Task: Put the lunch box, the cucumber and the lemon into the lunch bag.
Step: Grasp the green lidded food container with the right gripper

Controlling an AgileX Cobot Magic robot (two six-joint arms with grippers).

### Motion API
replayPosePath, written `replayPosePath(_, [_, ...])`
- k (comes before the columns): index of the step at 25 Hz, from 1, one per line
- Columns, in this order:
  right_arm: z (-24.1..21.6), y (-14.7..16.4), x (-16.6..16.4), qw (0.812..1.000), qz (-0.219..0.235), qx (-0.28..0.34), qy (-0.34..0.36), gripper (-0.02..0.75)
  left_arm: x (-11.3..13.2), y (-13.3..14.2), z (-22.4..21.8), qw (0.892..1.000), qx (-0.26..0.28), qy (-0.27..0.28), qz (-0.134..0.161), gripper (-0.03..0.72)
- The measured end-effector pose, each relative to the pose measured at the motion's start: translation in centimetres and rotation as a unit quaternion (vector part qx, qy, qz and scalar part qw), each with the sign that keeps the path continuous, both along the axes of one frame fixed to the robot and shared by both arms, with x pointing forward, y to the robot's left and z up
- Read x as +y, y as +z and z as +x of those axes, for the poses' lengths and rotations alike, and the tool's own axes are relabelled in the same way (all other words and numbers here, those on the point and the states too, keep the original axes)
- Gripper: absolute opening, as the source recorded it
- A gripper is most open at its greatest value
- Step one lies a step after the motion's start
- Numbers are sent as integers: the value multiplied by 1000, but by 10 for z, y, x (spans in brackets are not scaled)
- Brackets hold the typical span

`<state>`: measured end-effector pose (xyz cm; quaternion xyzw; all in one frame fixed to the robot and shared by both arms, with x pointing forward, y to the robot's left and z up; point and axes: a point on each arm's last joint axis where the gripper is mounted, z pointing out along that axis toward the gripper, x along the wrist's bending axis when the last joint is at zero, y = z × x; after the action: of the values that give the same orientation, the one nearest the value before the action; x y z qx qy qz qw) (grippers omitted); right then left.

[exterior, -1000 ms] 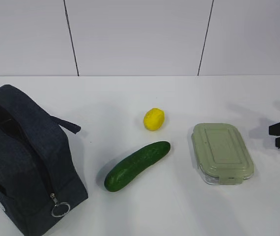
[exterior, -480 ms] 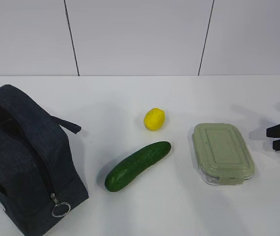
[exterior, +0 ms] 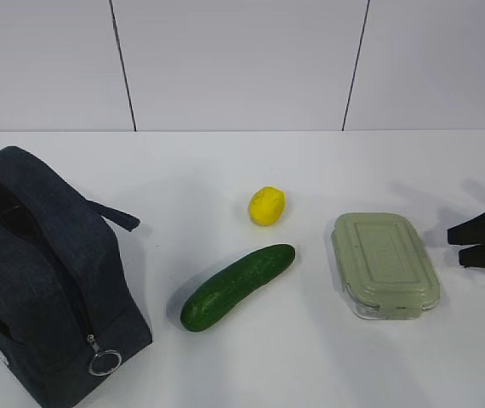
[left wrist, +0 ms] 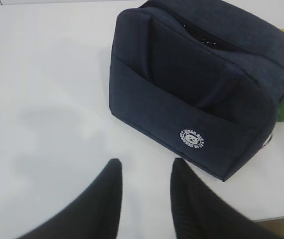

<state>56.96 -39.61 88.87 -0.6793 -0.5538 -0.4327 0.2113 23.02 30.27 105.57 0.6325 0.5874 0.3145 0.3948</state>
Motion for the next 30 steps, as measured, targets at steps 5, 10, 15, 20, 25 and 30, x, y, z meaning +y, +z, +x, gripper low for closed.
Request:
replayPosePath(5, [1,0,6,1000,-2,2,12,389,0,0,0,1000,0,0,0,242])
replayPosePath(10, [1,-1,6,1000,-3,5,14,389,0,0,0,1000,0,0,0,242])
replayPosePath(15, [0,-1,8,1000,-5,9,18,439,0,0,0,1000,0,0,0,242])
replayPosePath(20, [1,-1,12,1000,-3,15,21,514,0,0,0,1000,0,0,0,242])
replayPosePath(25, [1,-1,12,999,2,30,13,524,0,0,0,1000,0,0,0,242])
replayPosePath(30, [0,-1,12,999,1,38,14,524,0,0,0,1000,0,0,0,242])
